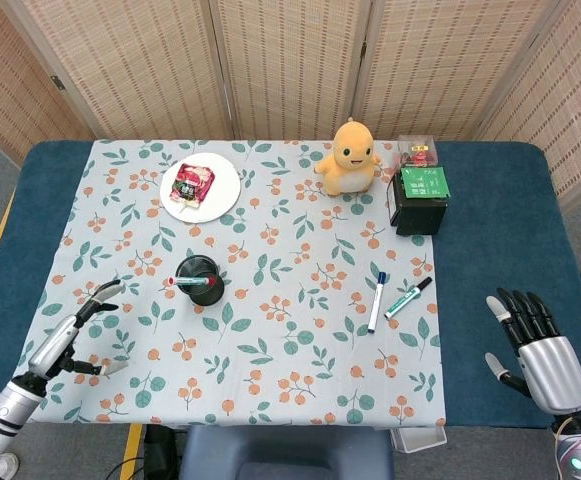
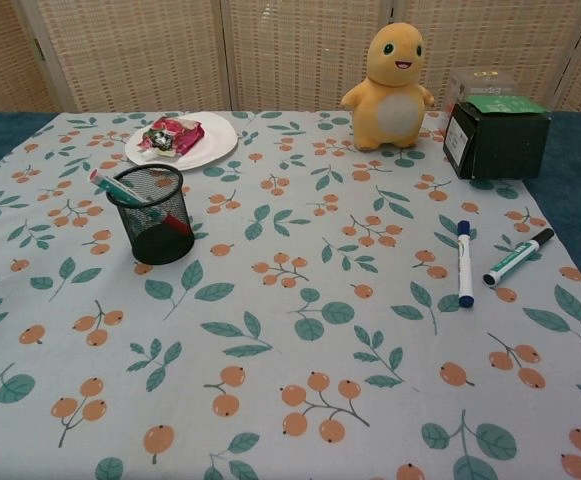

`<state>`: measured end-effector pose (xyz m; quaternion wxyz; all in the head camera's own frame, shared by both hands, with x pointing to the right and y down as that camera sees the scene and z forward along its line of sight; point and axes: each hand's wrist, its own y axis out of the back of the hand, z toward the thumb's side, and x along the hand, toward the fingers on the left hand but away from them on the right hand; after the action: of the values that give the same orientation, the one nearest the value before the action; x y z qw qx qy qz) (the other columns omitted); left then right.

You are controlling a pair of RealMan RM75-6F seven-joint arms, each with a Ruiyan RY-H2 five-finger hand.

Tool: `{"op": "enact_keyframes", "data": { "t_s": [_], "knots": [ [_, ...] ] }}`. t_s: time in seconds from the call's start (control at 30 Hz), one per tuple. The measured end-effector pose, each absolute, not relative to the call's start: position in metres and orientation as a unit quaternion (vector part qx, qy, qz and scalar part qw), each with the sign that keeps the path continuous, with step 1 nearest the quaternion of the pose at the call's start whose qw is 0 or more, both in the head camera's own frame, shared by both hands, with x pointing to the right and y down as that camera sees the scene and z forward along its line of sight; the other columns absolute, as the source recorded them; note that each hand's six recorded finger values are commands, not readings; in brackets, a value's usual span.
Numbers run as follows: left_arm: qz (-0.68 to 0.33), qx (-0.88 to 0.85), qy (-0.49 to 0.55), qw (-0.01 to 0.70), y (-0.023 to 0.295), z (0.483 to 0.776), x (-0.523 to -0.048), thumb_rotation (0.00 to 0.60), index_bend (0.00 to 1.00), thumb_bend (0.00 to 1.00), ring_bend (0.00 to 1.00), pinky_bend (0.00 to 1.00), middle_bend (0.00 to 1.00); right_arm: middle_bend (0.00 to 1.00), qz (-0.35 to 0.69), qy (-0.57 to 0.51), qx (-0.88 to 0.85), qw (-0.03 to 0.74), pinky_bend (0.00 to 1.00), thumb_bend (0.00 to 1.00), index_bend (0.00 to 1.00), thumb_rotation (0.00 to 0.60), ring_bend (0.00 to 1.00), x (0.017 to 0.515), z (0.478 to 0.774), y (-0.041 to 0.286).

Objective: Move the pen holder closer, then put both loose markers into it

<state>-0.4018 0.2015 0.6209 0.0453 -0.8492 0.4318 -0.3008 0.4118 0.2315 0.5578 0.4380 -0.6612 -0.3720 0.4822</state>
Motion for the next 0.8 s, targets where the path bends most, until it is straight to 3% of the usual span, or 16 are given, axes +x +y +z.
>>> {"op": "enact_keyframes", "data": {
  "t_s": [0.33, 0.8],
  "knots": [
    [-0.278, -0.855, 0.437, -0.031, 0.166, 0.663, -0.398, 0.600, 0.00, 0.05, 0.03, 0.22, 0.00, 0.00, 0.473, -0.376, -0.665, 0.439, 0.00, 0.30, 0.00, 0.600, 0.00, 0.410, 0.556, 0.233],
    [-0.270, -0.848, 0.447, -0.090, 0.148, 0.713, -0.394, 0.600, 0.00, 0.05, 0.03, 0.22, 0.00, 0.00, 0.483, -0.377, -0.662, 0.432, 0.00, 0.30, 0.00, 0.600, 0.00, 0.413, 0.560, 0.234]
  ]
}}
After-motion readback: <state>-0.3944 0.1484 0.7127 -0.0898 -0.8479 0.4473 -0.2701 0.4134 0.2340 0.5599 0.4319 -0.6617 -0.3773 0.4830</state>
